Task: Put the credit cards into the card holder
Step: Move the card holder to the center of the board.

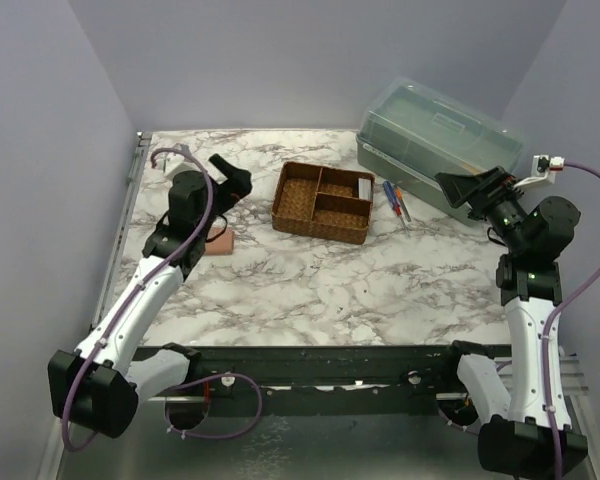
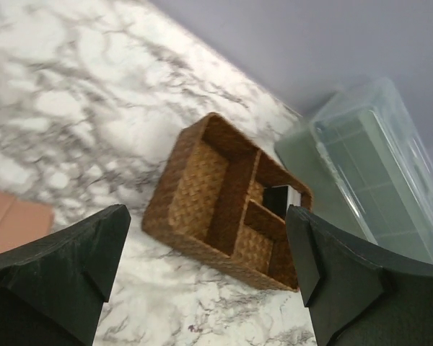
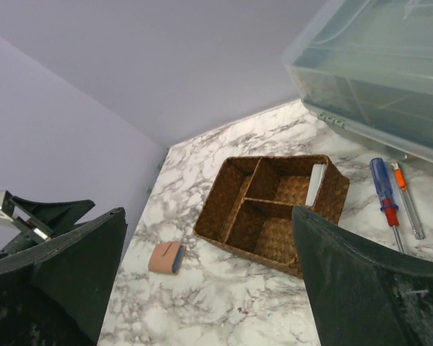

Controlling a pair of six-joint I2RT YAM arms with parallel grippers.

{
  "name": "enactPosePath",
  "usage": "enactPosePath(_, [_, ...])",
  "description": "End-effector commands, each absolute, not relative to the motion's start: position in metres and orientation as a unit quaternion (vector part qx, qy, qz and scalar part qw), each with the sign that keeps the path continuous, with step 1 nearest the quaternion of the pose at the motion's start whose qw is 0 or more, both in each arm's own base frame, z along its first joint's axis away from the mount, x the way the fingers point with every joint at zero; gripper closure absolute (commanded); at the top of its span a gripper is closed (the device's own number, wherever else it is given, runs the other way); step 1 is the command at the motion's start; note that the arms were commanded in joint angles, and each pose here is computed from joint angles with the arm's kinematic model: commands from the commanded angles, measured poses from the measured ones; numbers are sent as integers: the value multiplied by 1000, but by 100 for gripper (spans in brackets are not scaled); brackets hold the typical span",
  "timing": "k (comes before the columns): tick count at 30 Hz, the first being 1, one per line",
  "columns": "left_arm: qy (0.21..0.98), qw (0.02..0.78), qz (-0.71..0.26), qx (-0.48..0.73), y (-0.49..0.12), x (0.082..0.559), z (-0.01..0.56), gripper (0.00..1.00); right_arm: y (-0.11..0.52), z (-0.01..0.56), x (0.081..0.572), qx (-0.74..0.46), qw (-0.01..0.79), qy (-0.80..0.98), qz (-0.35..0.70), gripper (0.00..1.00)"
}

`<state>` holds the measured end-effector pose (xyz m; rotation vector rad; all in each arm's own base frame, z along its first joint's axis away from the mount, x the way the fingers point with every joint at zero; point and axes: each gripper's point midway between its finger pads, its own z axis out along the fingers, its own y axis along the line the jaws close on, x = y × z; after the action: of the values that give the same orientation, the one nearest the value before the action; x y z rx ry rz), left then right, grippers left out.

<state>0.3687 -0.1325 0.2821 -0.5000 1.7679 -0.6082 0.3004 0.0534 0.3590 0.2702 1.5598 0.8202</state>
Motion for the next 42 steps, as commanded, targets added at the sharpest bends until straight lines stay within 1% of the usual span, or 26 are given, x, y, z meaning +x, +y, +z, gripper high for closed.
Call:
enactPosePath(1, [799, 445, -222, -338, -81, 329, 206, 1, 73, 359, 298, 47, 620, 680, 389, 0])
enactPosePath(6, [797, 368, -197, -437, -48, 302, 161, 1, 63, 349, 302, 19, 610, 723, 322, 0])
enactPosePath(10, [783, 310, -200, -501, -40, 301, 130, 2, 66, 336, 300, 0, 575, 754, 317, 0])
enactPosePath(12, [767, 274, -211, -540, -34, 306, 113, 9, 69, 331, 298, 4, 559, 765, 322, 0])
enactPosePath(15, [742, 243, -224, -583, -27, 314, 93, 15, 86, 327, 296, 3, 543, 774, 326, 0])
enactPosePath(17, [726, 240, -226, -604, -23, 316, 85, 17, 111, 322, 299, -12, 525, 783, 334, 0])
enactPosePath(19, [701, 236, -229, -632, -22, 313, 77, 18, 159, 310, 297, -49, 491, 797, 347, 0])
enactPosePath(21, [672, 230, -236, -663, -19, 311, 66, 22, 195, 301, 296, -71, 478, 806, 342, 0])
enactPosePath(23, [648, 237, -250, -679, -17, 315, 61, 27, 224, 297, 293, -95, 479, 800, 349, 0])
enactPosePath(26, [626, 253, -261, -690, -12, 323, 59, 29, 251, 292, 291, -119, 458, 795, 380, 0])
enactPosePath(29, [611, 263, -268, -697, -9, 327, 55, 31, 258, 287, 296, -109, 455, 796, 384, 0])
enactPosePath(32, [594, 266, -288, -703, -10, 331, 49, 37, 261, 287, 296, -100, 463, 786, 396, 0])
enactPosePath(35, [605, 262, -286, -696, -12, 336, 43, 39, 262, 285, 297, -94, 468, 781, 404, 0])
enactPosePath(38, [612, 254, -276, -696, -12, 336, 35, 40, 260, 278, 304, -78, 463, 793, 388, 0])
enactPosePath(40, [621, 251, -267, -692, -12, 336, 29, 44, 259, 274, 310, -77, 459, 803, 372, 0])
enactPosePath(42, [642, 253, -258, -677, -13, 339, 24, 51, 257, 268, 314, -76, 452, 814, 356, 0])
